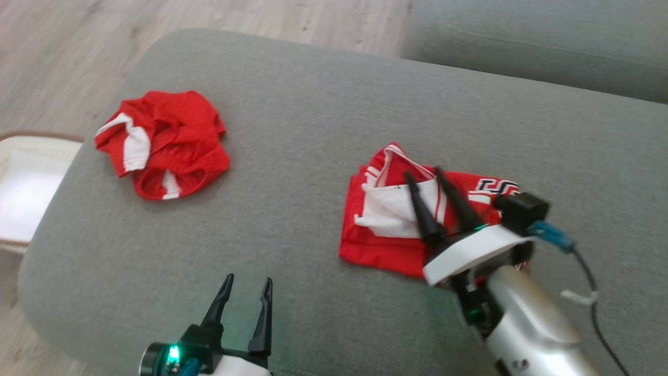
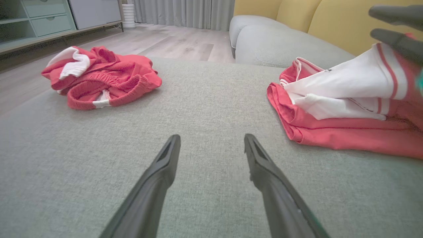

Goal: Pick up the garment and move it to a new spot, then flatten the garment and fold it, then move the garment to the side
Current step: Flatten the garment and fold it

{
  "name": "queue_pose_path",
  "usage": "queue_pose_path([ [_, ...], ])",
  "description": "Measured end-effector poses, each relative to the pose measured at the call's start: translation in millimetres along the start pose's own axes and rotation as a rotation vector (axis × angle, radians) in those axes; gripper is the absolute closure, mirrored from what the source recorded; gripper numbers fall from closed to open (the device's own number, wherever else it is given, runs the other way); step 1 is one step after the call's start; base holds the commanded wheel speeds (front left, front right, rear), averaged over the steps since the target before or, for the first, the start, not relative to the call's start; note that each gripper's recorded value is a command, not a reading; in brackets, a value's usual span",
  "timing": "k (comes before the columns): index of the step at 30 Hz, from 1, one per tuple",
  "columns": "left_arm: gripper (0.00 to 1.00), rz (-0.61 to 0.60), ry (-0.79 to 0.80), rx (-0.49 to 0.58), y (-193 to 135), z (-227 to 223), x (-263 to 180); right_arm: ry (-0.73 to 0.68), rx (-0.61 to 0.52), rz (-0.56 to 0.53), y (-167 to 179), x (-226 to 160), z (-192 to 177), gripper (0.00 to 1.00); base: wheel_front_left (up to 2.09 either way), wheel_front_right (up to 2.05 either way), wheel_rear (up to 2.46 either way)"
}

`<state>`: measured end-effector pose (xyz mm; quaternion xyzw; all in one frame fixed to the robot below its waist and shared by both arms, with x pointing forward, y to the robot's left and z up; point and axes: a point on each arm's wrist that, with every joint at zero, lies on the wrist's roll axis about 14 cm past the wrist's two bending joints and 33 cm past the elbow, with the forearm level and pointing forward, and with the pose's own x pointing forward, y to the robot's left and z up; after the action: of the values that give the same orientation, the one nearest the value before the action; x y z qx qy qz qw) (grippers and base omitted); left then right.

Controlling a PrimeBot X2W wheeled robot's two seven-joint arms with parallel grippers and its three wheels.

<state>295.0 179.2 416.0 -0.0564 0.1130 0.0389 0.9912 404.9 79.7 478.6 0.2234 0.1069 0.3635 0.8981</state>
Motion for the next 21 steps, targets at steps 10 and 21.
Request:
queue_pose_path([
  [10, 0.00, -0.073, -0.041, 0.009, -18.9, 14.3, 15.4, -0.186, -0.170, -0.377, -106.9, -80.3, 59.0, 0.00, 0.00, 0.00, 0.00],
  [21, 0.00, -0.099, -0.075, 0.028, -25.0, 24.7, 21.8, -0.153, -0.272, -0.618, -143.4, -171.7, 43.8, 0.00, 0.00, 0.00, 0.00],
])
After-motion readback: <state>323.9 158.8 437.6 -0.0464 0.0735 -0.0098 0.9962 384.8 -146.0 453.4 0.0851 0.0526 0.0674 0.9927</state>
